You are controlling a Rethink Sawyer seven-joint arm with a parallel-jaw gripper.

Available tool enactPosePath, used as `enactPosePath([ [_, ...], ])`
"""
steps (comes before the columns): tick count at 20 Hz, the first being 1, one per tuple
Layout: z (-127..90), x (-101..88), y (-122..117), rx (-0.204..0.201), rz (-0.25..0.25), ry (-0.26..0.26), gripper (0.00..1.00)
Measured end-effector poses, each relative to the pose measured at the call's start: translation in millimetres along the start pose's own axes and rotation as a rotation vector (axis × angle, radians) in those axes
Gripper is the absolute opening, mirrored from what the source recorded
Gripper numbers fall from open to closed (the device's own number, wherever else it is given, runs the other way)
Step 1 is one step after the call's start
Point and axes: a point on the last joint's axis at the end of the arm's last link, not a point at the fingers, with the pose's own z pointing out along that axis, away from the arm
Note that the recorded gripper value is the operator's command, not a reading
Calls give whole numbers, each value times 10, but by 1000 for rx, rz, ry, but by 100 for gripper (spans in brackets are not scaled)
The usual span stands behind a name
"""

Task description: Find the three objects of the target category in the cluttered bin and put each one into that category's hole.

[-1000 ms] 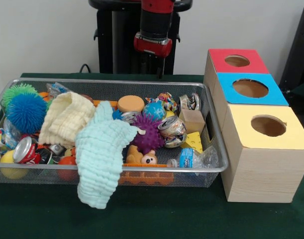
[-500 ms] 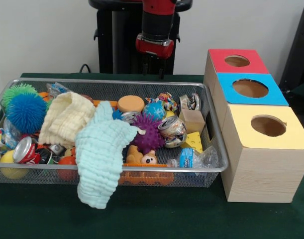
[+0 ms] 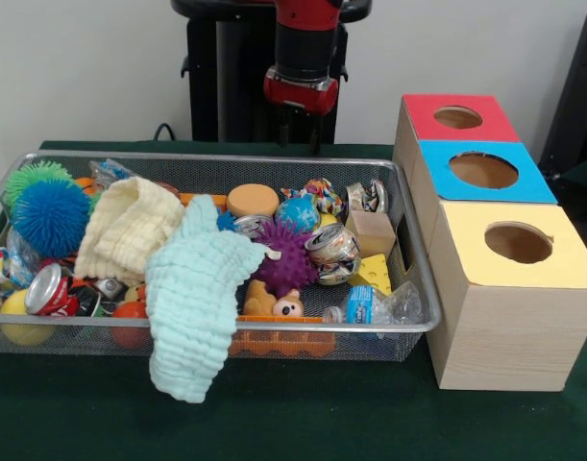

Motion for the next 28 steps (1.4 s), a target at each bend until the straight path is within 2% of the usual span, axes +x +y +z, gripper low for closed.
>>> enactPosePath([
  [7, -8, -141, 52, 31, 50, 87, 100],
  [11, 9, -236, 97, 39, 57, 99, 100],
  [22, 89, -668, 278, 16, 81, 70, 100],
  [28, -18, -712, 317, 43, 93, 112, 100],
])
